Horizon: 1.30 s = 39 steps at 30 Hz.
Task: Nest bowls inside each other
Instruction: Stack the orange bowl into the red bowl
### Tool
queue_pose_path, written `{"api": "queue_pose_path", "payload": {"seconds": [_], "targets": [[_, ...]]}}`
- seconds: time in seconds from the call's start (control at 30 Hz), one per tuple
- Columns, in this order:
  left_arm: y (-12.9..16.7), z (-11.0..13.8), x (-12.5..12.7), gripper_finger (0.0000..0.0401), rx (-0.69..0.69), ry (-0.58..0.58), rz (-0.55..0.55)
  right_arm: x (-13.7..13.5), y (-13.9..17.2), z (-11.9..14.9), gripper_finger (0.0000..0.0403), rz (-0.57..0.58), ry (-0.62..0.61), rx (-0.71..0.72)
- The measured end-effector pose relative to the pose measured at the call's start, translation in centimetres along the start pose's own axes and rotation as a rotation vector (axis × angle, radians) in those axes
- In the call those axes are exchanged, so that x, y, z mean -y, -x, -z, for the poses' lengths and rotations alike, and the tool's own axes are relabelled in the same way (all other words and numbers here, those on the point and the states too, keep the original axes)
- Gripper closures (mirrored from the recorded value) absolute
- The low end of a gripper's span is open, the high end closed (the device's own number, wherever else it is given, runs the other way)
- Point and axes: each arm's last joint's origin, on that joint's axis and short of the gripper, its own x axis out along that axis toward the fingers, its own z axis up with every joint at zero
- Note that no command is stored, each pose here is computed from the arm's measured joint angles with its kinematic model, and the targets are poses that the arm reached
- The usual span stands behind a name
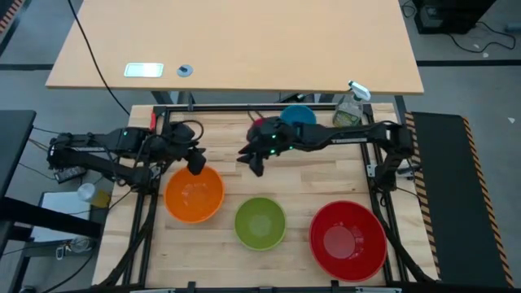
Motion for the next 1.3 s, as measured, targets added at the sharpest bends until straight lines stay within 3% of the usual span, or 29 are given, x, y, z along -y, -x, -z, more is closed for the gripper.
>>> {"api": "queue_pose_path", "payload": {"seconds": [0.23, 0.37, 0.57, 0.8, 1.0, 1.3], "targets": [[0.8, 0.4, 0.0, 0.0229, 0.008, -0.037, 0.027, -0.9, -1.6, 0.5, 0.0244, 0.026, -0.004, -0.007], [1.2, 0.5, -0.2, 0.0229, 0.021, -0.126, 0.037, -0.9, -1.5, 0.3, 0.0244, 0.113, -0.007, 0.034], [2.0, 0.6, -0.9, 0.0229, 0.039, -0.219, 0.058, -1.5, -1.5, -0.5, 0.0244, 0.085, -0.071, 0.134], [2.6, 1.1, -1.8, 0.0229, 0.063, -0.283, 0.075, -2.3, -2.0, -0.6, 0.0244, 0.148, -0.131, 0.223], [1.7, 2.5, -2.4, 0.0229, 0.061, -0.272, 0.075, -1.3, -5.0, 1.4, 0.0244, 0.182, -0.188, 0.179], [-0.3, 4.2, -1.7, 0.0229, 0.101, -0.133, 0.167, -0.1, -6.7, 2.9, 0.0227, 0.146, -0.27, 0.098]]}}
